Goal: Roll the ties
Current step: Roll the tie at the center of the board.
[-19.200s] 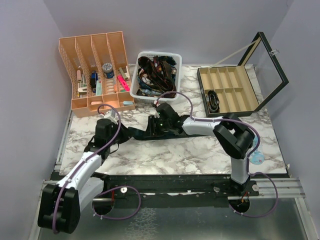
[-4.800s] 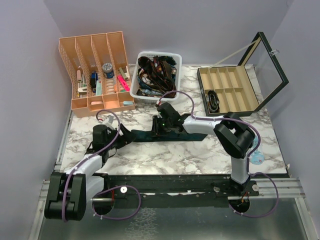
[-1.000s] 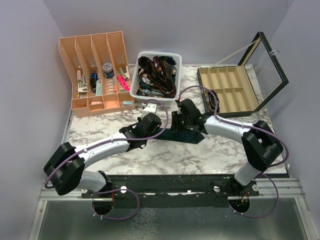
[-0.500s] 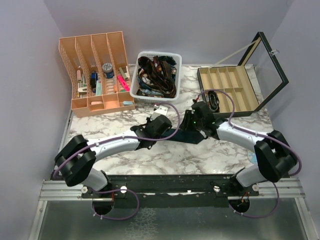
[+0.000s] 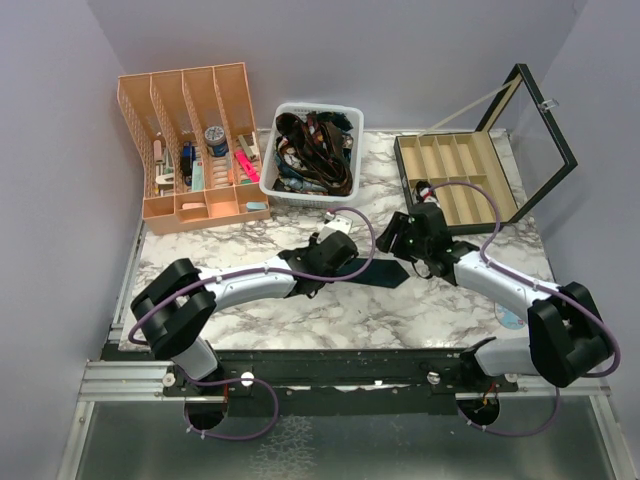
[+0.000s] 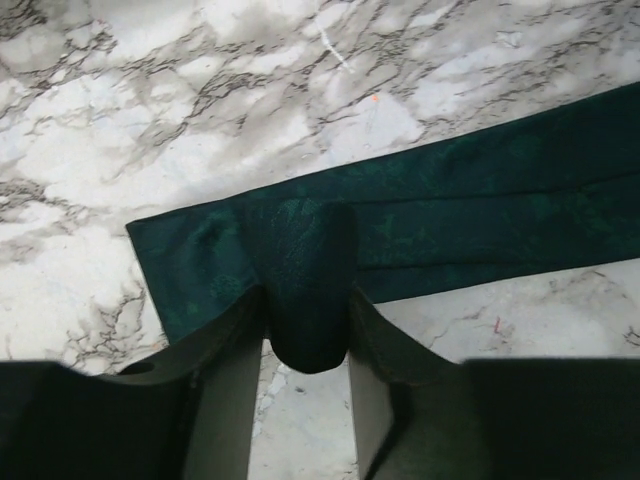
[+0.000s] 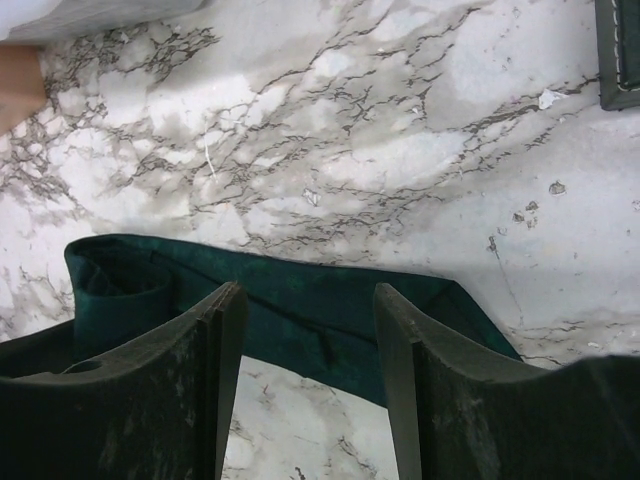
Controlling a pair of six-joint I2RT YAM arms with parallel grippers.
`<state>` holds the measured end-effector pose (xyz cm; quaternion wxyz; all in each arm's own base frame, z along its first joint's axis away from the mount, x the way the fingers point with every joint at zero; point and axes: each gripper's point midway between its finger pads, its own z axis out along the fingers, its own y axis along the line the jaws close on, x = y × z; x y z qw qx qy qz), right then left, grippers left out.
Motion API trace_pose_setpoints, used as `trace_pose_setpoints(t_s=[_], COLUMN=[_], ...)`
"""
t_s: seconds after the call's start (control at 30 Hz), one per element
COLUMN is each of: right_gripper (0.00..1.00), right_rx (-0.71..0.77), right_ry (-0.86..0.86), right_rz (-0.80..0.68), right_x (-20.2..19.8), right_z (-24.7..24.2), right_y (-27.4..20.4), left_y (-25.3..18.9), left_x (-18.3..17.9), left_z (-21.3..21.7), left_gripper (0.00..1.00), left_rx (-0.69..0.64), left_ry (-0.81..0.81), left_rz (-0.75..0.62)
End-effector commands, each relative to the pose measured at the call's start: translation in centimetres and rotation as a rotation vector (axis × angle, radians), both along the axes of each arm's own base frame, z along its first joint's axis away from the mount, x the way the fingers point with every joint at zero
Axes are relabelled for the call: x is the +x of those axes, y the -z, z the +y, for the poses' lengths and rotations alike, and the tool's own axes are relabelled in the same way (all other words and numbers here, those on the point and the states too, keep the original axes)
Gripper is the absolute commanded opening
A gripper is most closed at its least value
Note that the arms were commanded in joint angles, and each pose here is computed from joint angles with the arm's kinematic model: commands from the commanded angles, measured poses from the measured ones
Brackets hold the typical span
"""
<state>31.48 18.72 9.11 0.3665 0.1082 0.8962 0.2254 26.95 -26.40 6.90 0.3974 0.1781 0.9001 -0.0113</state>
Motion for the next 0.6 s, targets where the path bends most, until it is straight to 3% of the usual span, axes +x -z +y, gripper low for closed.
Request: trace_pose_setpoints(t_s=[0.0,0.1,0.27,0.57], right_gripper=[0.59,0.59,0.6,0.69], right_rx=[0.017,0.027,0.065,0.252], right_ry=[-0.003,-0.046,-0.122,-0.344], right_rz=[0.0,0.012,0.027,0.03], right_x=[-0.1,-0.1,-0.3,-1.2], right_z=[-0.2,0.5,1.9,6.5], right_y=[0.1,0.2,-0.1,-1.9], left_y=[-0.1,-0.9,-3.0,-8.7], left_x=[-0.4,-0.5,-0.7,-0.7], left_z=[-2.8,-4.2,-5.3,-0.4], left_gripper=[0.46,0.48,0.62,0.81], left_rx=[-0.096,-0.159,-0.256,-0.469], left_ry=[0.079,0.114,0.141,0.019], left_rz=[0.026,0.03,0.001,-0.136])
